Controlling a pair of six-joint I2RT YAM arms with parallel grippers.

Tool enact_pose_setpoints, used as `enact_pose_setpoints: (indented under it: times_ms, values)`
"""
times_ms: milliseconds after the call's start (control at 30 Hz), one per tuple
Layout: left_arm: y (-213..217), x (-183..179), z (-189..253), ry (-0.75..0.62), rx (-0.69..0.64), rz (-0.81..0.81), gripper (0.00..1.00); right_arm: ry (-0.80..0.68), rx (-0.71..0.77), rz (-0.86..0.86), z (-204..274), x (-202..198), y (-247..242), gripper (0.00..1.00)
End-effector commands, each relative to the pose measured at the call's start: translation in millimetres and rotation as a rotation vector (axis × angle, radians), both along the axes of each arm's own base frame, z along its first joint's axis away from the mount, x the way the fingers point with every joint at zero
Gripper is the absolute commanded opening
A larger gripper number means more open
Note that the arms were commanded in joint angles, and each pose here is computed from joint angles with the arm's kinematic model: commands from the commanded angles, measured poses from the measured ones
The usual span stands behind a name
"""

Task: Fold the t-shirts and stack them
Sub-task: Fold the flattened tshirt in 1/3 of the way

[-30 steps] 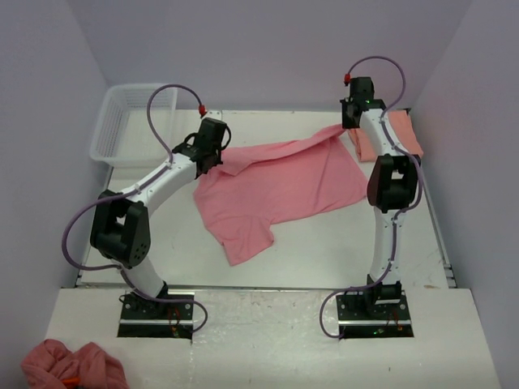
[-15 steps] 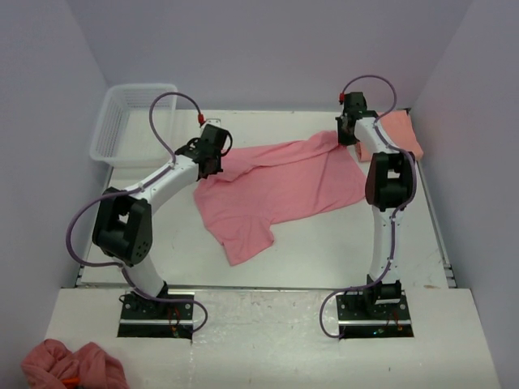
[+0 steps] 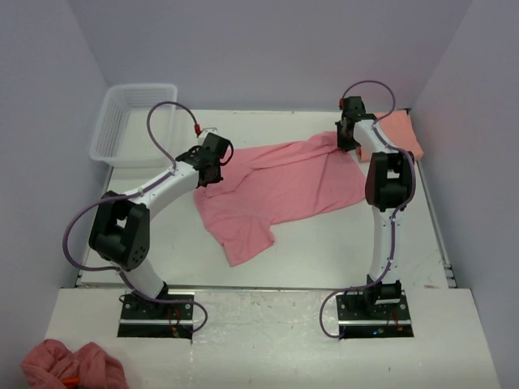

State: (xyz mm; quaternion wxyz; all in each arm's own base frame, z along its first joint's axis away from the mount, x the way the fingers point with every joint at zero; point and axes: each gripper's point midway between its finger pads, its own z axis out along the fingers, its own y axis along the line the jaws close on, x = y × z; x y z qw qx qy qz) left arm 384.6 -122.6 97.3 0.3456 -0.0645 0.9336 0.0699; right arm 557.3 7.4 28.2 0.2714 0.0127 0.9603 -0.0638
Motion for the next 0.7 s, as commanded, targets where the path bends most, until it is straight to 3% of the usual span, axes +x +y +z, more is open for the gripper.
enact_pose_setpoints:
  times_ms: [0,100,133,167,267,300,333,367,400,433,467,667]
  values:
    - [7,5,32,-0.104,-0.015,0.07,0.25,-0.102,0.007,-0.008,50,12,3,0.14]
    - [14,4,41,-0.126,0.001,0.098,0.34,-0.12,0.0,-0.014,56,13,2,0.24]
    - [18,4,44,-0.141,0.013,0.117,0.45,-0.159,0.011,-0.01,71,16,4,0.34]
    - [21,3,49,-0.159,0.012,0.132,0.51,-0.177,0.018,-0.005,78,16,6,0.38]
    - [26,9,69,-0.232,0.02,0.144,0.54,-0.245,0.035,0.016,110,15,14,0.51]
    - [22,16,71,-0.243,0.016,0.129,0.44,-0.266,0.044,0.016,122,17,17,0.52]
    - [17,21,72,-0.244,0.007,0.116,0.22,-0.276,0.049,0.021,130,16,21,0.53]
    - [13,28,73,-0.241,0.005,0.108,0.0,-0.277,0.074,0.036,138,14,27,0.52]
    - [4,43,73,-0.234,0.007,0.089,0.0,-0.293,0.101,0.047,147,15,33,0.46]
    - [-4,48,71,-0.217,-0.008,0.061,0.0,-0.301,0.122,0.056,152,15,38,0.32]
    - [-10,63,72,-0.218,-0.02,0.06,0.0,-0.317,0.161,0.078,160,17,47,0.0]
    - [-38,110,57,-0.222,-0.174,-0.07,0.0,-0.31,0.315,0.159,167,20,79,0.0]
